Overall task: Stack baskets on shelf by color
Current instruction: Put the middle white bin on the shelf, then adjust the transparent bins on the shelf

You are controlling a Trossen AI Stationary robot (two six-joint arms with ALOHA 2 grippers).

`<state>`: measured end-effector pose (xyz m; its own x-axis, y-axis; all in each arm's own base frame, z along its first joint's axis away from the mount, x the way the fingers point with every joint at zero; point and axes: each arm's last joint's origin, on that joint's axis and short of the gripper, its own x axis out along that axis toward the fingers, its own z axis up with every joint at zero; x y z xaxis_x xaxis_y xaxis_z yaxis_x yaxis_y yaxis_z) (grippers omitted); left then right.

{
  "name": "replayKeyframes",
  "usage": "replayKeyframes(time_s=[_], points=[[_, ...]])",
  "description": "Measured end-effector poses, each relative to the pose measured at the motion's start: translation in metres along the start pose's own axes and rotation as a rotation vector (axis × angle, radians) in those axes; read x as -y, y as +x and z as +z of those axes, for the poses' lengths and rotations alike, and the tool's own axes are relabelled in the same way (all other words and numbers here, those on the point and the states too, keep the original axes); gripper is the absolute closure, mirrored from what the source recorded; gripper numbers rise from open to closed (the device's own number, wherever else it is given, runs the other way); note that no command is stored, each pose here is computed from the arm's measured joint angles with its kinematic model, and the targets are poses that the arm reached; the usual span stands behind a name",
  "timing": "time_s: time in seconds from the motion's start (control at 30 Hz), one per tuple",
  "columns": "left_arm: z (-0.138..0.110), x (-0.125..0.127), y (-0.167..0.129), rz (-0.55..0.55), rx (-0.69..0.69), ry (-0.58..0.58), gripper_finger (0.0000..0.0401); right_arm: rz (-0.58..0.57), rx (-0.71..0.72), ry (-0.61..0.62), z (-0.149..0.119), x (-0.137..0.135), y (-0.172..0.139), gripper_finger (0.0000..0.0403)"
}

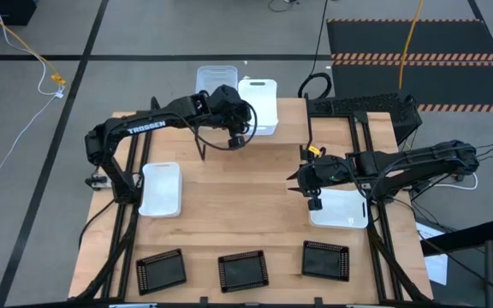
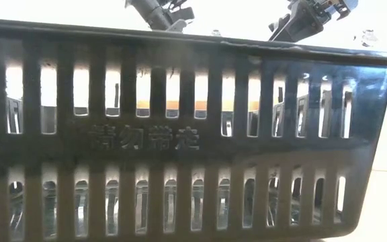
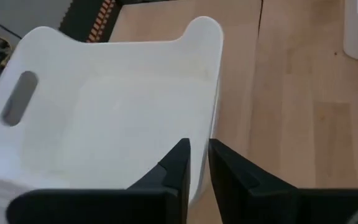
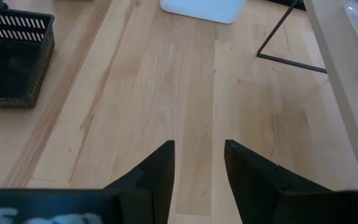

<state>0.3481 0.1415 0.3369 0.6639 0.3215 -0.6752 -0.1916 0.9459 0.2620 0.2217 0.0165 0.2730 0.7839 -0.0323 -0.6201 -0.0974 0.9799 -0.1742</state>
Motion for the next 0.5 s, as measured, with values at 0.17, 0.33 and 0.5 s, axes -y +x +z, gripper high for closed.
replayKeyframes(time_s=[0.17,0.33,0.5], points=[[0.005,-0.001,-0.029,0.082,0.039,0.020,0.0283,0.001,-0.003,0.000,0.000,0.000,0.000,0.0268],[0.007,-0.002,-0.071,0.130,0.088,0.028,0.0231,0.001,-0.005,-0.001,0.000,0.000,0.000,0.0268],[-0.006,-0.010,-0.087,0.183,-0.010,0.037,0.0203,0.001,-0.002,-0.003,0.000,0.000,0.000,0.0268]])
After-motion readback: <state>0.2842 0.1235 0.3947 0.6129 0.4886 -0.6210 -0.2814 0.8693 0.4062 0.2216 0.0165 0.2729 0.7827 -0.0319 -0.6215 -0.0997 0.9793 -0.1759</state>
